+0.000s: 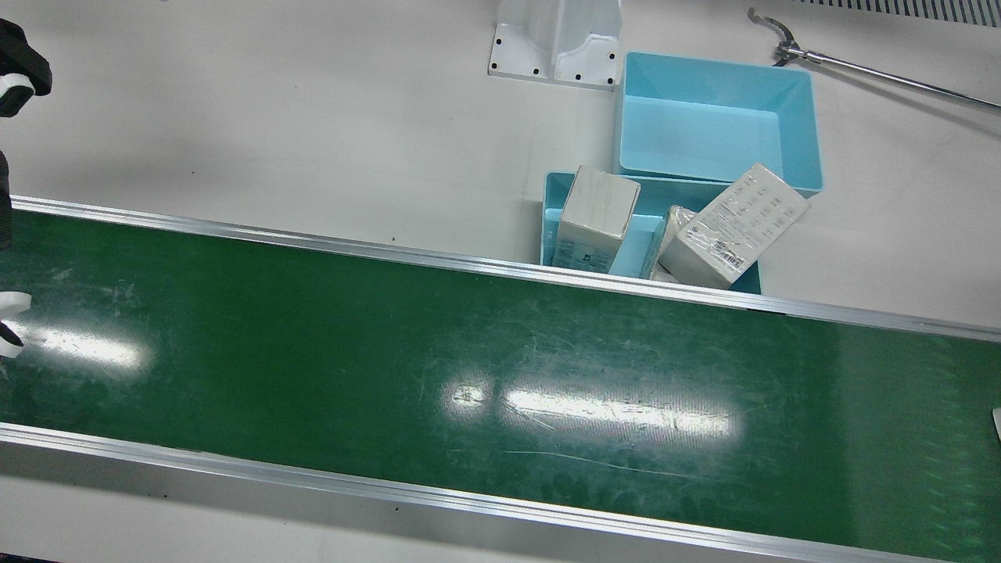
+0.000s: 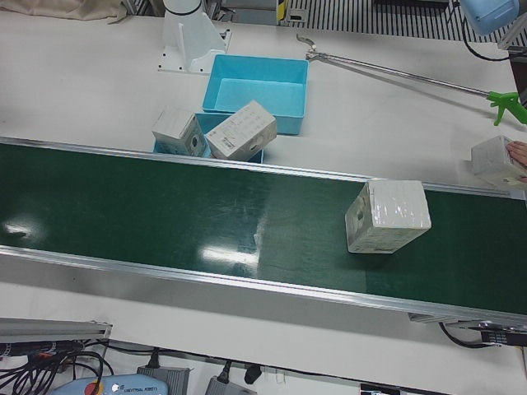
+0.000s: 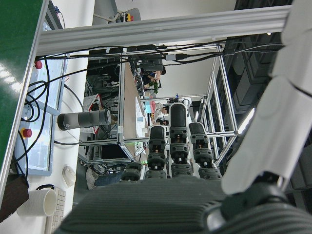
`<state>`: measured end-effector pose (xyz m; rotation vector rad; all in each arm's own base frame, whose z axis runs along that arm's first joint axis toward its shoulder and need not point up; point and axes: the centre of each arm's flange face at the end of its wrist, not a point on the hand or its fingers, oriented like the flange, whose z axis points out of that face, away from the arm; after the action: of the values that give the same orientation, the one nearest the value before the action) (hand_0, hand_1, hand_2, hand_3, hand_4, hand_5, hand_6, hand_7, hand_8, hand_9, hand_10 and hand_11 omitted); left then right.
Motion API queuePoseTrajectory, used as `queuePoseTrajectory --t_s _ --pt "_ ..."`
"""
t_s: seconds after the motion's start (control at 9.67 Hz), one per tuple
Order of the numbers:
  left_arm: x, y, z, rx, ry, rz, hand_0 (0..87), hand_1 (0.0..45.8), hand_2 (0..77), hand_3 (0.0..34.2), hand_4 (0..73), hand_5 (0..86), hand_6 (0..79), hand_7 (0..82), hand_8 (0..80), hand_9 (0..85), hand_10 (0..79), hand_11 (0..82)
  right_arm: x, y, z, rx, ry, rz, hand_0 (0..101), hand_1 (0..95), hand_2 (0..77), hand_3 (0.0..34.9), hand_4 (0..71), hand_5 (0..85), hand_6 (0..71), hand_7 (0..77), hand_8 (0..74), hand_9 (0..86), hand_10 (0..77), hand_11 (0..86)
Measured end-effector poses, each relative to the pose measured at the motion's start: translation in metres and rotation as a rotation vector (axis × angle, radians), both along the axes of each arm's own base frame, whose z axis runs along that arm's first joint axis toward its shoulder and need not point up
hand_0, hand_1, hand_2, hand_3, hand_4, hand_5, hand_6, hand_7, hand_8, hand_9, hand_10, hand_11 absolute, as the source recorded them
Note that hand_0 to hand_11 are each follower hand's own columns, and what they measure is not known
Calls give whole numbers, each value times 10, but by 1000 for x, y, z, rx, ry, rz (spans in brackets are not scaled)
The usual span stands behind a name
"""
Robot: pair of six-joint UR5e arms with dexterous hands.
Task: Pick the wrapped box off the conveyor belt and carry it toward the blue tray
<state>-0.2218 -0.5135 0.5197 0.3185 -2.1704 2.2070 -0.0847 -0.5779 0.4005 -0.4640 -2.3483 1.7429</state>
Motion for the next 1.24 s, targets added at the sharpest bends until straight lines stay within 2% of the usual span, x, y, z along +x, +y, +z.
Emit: queuePoseTrajectory --t_s 0.21,0.41,0.83,1.03,1.24 --pt "0 0 0 0 0 0 0 0 11 0 5 11 5 5 5 0 5 5 3 -2 7 -16 -2 0 407 54 44 0 169 131 153 311 158 196 44 60" --pt "0 0 0 0 0 0 0 0 5 0 0 11 0 5 5 0 5 5 4 -2 9 -21 -4 -3 408 54 55 0 169 131 153 311 158 196 44 60" --pt "0 0 0 0 0 0 0 0 5 0 5 11 0 5 5 0 0 5 4 -4 6 -12 -2 -9 413 54 65 0 191 142 169 333 169 218 44 60" --pt "0 0 0 0 0 0 0 0 11 0 0 11 5 5 5 0 5 5 -2 -3 6 -10 0 -17 424 65 93 0 196 142 169 338 131 218 33 60" --pt "0 0 0 0 0 0 0 0 5 0 0 11 5 5 5 0 5 5 -17 -3 -1 6 6 -37 436 65 98 0 196 142 164 338 158 218 33 60"
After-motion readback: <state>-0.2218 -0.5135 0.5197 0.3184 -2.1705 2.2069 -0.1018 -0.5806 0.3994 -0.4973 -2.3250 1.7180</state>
